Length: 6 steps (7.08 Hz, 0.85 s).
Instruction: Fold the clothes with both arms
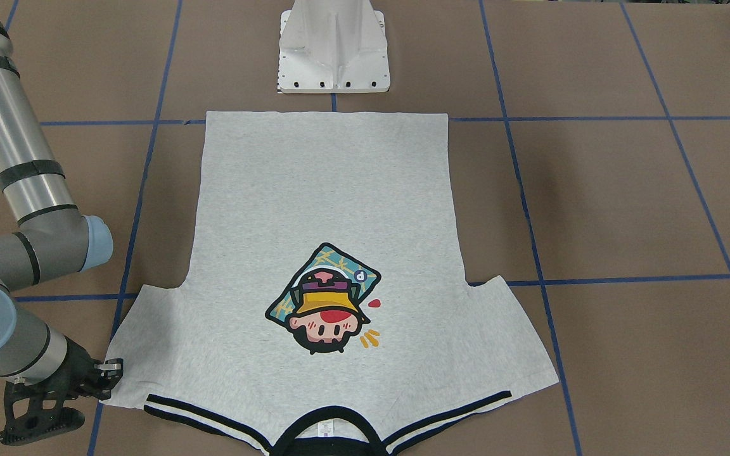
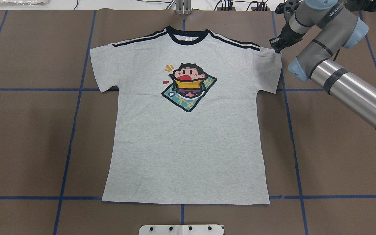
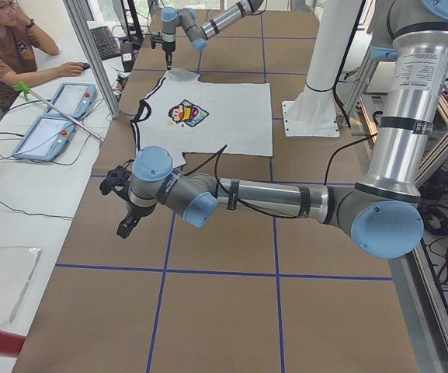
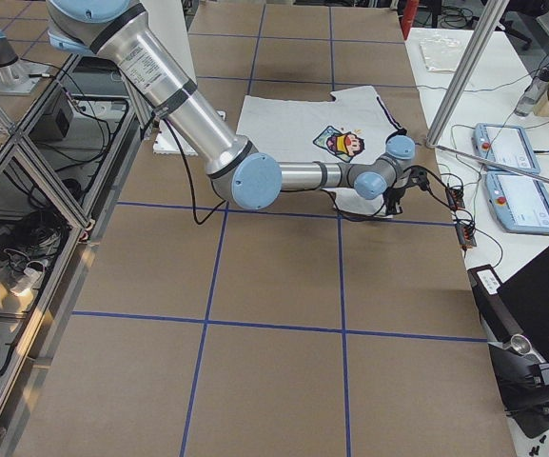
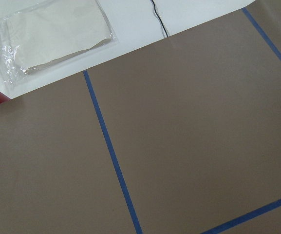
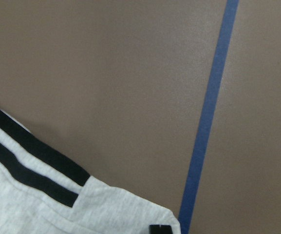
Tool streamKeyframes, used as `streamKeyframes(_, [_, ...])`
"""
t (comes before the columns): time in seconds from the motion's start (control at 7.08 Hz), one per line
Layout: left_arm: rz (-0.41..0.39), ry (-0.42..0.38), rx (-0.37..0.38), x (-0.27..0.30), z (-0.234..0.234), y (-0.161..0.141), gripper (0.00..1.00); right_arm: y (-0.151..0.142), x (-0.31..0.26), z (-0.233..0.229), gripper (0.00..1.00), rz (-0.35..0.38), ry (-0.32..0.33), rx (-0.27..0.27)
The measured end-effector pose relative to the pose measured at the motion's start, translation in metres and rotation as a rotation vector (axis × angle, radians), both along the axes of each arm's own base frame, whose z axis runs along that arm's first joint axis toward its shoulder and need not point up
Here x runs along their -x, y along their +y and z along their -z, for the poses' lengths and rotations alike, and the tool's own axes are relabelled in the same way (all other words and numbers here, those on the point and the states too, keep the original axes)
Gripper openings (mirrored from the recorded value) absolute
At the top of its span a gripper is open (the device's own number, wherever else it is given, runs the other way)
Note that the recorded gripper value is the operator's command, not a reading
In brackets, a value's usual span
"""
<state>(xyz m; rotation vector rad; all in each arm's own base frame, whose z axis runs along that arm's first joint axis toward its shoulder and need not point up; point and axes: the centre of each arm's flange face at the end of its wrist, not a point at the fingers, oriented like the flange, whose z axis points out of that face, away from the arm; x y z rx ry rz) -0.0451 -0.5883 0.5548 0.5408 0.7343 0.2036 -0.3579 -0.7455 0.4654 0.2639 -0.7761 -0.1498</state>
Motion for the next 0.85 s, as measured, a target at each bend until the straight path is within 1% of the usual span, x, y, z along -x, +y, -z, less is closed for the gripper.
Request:
streamKeyframes(0.28, [0.000,0.001,0.000,0.000,0.000,0.000,0.99,-0.001,0.000,0.013,0.00,-0.017,-0.018,-0.003])
streamKeyframes(0.42, [0.000,0.001,0.000,0.000,0.000,0.000,0.99,0.000,0.001,0.029,0.00,-0.037,-0.046,0.006])
streamKeyframes(0.57, [0.000,0.000,0.001,0.000,0.000,0.000,0.99,0.003,0.002,0.051,0.00,-0.058,-0.093,0.021])
streamKeyframes(0.71, [-0.001,0.000,0.005,0.000,-0.002,0.000,0.99,0.011,0.010,0.082,0.00,-0.089,-0.155,0.049])
streamKeyframes(0.85, [-0.001,-0.001,0.012,0.000,-0.006,0.000,0.99,0.026,0.027,0.115,0.00,-0.113,-0.212,0.076])
